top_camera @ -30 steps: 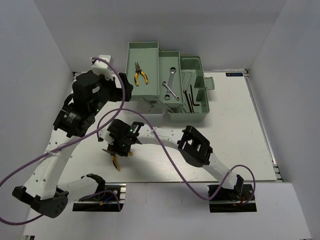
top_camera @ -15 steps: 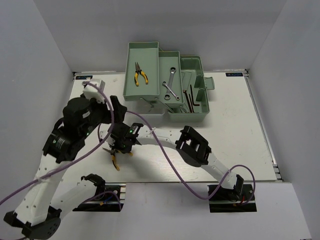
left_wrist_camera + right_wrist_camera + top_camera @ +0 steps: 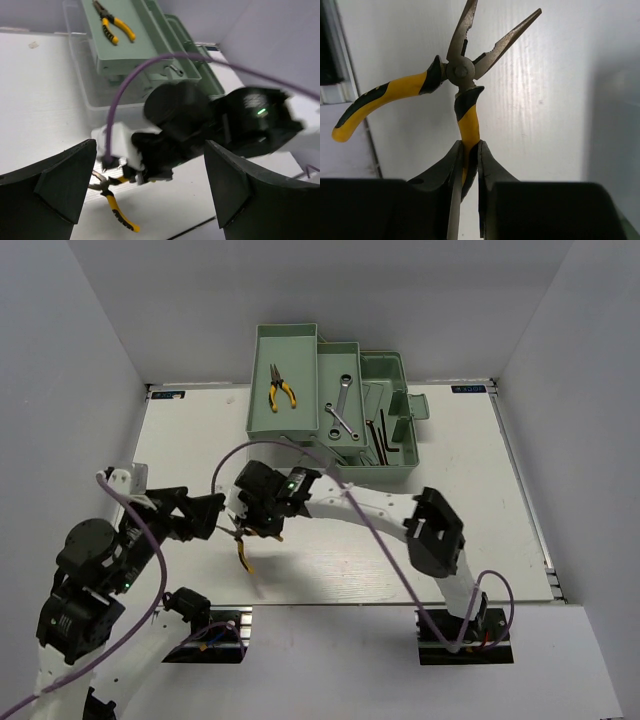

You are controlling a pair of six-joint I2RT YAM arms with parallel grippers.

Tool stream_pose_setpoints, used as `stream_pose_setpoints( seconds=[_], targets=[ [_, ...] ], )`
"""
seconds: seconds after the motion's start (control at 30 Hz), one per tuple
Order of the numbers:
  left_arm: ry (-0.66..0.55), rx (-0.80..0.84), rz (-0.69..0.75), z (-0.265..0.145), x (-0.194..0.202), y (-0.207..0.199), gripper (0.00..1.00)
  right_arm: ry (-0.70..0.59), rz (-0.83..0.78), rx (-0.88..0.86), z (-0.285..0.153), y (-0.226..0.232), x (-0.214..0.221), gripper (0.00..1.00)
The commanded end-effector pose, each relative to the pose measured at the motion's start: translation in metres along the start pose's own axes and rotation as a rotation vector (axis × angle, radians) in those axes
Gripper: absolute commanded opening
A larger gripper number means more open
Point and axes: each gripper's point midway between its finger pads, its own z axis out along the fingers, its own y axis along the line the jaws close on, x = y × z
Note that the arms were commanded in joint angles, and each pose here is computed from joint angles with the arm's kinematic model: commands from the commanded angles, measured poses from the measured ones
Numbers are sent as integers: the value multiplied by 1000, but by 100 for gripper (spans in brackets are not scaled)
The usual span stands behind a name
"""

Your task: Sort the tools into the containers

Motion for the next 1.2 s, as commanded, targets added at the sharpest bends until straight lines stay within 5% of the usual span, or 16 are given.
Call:
stream_pose_setpoints(
  seconds=[0.0,0.27,0.43,0.63,1.07,1.17],
  targets=[
    [20,85,-23,-3,9,-14,99,-224,-74,38,-82,2,-60,0],
    [-5,104,-23,-14,6,-15,99,-379,-79,342,-171,-59,-101,0],
    [9,99,-34,-7,15,-13,99,-520,45,770,-247,-162,-119,0],
    [53,93,-33,3,32,-10,99,-514,53,1041,-261,-243,-108,0],
    [162,-58,-75,7,70,20,99,-464,57,1106,-220,-320,-95,0],
    [262,-143,-80,17,91,33,99,-421,72,1073,-208,-320,-80,24]
  ],
)
